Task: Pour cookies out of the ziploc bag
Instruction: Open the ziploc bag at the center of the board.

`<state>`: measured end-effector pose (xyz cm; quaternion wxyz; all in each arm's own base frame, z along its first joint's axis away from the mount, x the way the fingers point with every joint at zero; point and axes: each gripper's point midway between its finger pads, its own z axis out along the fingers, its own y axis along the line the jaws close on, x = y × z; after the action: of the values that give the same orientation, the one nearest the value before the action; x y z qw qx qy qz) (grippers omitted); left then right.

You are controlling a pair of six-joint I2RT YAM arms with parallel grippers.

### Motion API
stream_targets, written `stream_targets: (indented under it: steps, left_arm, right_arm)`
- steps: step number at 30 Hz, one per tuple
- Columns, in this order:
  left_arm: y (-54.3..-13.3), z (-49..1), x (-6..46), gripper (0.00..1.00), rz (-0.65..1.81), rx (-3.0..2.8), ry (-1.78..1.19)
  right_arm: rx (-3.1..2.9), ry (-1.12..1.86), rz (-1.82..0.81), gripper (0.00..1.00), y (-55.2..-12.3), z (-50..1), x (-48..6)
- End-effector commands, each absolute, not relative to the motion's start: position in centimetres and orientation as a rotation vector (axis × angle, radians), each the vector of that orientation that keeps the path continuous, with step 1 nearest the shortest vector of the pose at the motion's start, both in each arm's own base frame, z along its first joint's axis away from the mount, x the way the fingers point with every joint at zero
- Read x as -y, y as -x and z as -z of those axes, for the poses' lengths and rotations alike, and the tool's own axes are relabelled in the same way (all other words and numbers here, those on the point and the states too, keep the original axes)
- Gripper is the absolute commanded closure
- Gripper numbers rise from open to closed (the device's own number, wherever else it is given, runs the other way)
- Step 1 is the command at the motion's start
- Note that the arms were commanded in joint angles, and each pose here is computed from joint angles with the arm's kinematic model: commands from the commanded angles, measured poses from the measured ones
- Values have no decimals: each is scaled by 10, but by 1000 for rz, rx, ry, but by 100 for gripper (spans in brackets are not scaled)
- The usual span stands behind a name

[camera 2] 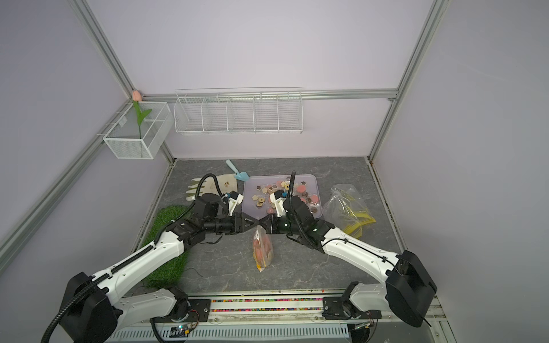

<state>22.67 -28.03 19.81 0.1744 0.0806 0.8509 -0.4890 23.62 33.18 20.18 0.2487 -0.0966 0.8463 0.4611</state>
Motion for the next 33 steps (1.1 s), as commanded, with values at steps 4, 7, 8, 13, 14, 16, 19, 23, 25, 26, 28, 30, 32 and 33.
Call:
stream_targets:
  steps: [4, 7, 8, 13, 14, 16, 19, 23, 25, 26, 28, 30, 32, 33]
  left_arm:
    - [-230, -203, 286, 65, 1409, -2386, -231]
    - [-229, -200, 284, 74, 1396, -2396, -233]
    - [-229, -200, 284, 76, 1392, -2398, -234]
    - [-227, -196, 283, 87, 1390, -2414, -236]
    - [-227, -195, 283, 89, 1388, -2418, -236]
    - [-227, -193, 283, 94, 1385, -2424, -235]
    - [-228, -195, 284, 100, 1389, -2425, -236]
    - [-230, -200, 282, 100, 1366, -2425, -222]
    - [-231, -202, 280, 100, 1341, -2429, -215]
    - [-231, -203, 280, 100, 1340, -2428, -216]
    - [-231, -205, 279, 100, 1338, -2433, -215]
    - [-232, -206, 279, 100, 1331, -2440, -218]
    - [-232, -206, 279, 100, 1324, -2446, -217]
    - [-232, -206, 280, 100, 1325, -2447, -218]
  right_arm:
    - [-2276, 250, -1277, 93, -237, -207, -333]
    - [-2277, 246, -1272, 93, -238, -207, -332]
    - [-2274, 247, -1273, 93, -238, -208, -332]
    - [-2274, 239, -1262, 93, -238, -208, -331]
    - [-2272, 236, -1262, 93, -238, -209, -330]
    - [-2270, 237, -1263, 93, -239, -210, -330]
    - [-2277, 244, -1261, 93, -238, -209, -331]
    - [-2305, 267, -1249, 89, -234, -204, -331]
    - [-2323, 290, -1236, 85, -231, -201, -333]
    - [-2331, 304, -1230, 83, -228, -199, -333]
    - [-2345, 320, -1205, 75, -225, -197, -333]
    - [-2348, 324, -1190, 72, -224, -196, -331]
    - [-2353, 332, -1178, 71, -223, -195, -330]
    - [-2352, 340, -1177, 69, -222, -196, -331]
